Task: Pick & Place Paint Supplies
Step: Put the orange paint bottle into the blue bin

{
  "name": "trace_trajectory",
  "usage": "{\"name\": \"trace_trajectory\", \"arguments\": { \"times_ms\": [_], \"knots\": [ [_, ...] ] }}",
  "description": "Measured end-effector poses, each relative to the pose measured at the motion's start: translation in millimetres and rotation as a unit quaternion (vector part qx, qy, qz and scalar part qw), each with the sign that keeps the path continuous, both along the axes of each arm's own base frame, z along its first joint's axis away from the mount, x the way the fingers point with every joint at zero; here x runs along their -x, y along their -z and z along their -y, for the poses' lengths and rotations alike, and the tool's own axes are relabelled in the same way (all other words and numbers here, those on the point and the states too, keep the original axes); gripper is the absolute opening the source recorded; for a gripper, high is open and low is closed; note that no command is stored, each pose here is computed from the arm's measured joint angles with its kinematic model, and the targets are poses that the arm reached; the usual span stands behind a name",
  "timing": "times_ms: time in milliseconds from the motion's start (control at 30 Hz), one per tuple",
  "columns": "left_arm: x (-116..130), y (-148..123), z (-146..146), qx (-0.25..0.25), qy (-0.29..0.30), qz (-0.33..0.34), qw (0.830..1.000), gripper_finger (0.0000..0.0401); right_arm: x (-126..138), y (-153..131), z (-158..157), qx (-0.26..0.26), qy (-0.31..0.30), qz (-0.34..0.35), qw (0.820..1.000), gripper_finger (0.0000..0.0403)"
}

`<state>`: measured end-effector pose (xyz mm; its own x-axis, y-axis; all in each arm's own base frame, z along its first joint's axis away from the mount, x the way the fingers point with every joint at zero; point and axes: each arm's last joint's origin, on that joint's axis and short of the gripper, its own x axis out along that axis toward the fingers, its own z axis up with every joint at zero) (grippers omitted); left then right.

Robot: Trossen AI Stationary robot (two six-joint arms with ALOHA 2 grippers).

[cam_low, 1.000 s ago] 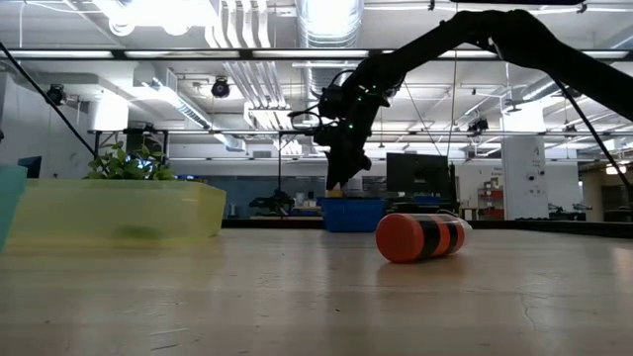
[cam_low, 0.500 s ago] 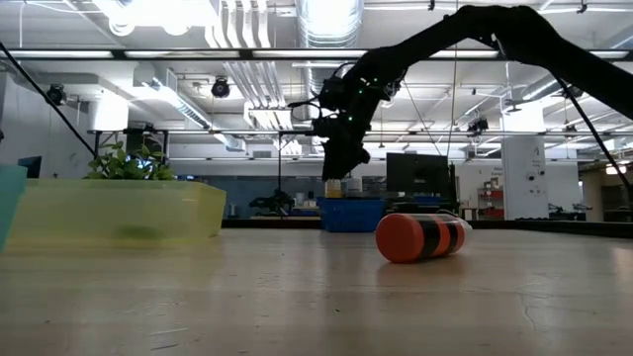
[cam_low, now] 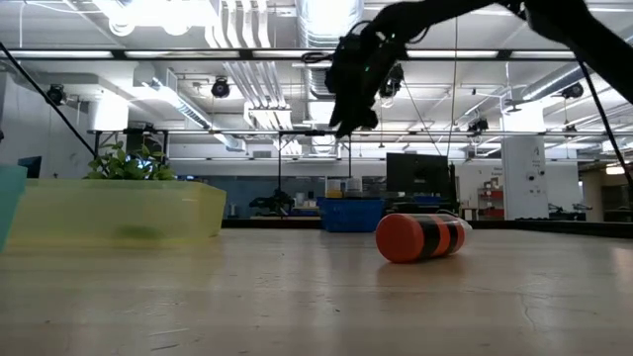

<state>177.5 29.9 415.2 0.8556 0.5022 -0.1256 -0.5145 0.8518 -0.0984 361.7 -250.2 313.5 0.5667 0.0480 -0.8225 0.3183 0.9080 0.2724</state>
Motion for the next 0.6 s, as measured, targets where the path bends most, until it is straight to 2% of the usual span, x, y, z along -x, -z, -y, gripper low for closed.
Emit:
{"name": "trace_trajectory", "arguments": {
  "times_ms": [100, 200, 267, 400, 500, 600],
  "knots": [
    [0, 1, 0, -0.001, 0.001, -0.004, 1.0, 0.0099, 11, -15, -38, -0.054, -0.076, -0.013, 0.996, 0.021],
    [0, 0, 0, -0.001, 0.006, -0.003, 1.0, 0.0099, 24, -22, -89, -0.061, -0.169, -0.063, 0.982, 0.021],
    [0, 0, 0, -0.007, 0.008, -0.007, 1.0, 0.0099, 33, -22, -122, -0.046, -0.209, -0.088, 0.973, 0.021],
    [0, 0, 1, -0.012, 0.012, -0.01, 1.0, 0.0099, 52, -20, -173, -0.006, -0.234, -0.093, 0.968, 0.021],
    [0, 0, 1, -0.02, 0.021, -0.015, 0.999, 0.0099, 64, -12, -200, 0.001, -0.243, -0.061, 0.968, 0.021],
    [0, 0, 1, -0.021, 0.027, -0.016, 0.999, 0.0099, 73, 1, -223, 0.019, -0.278, -0.031, 0.96, 0.021]
  ]
}}
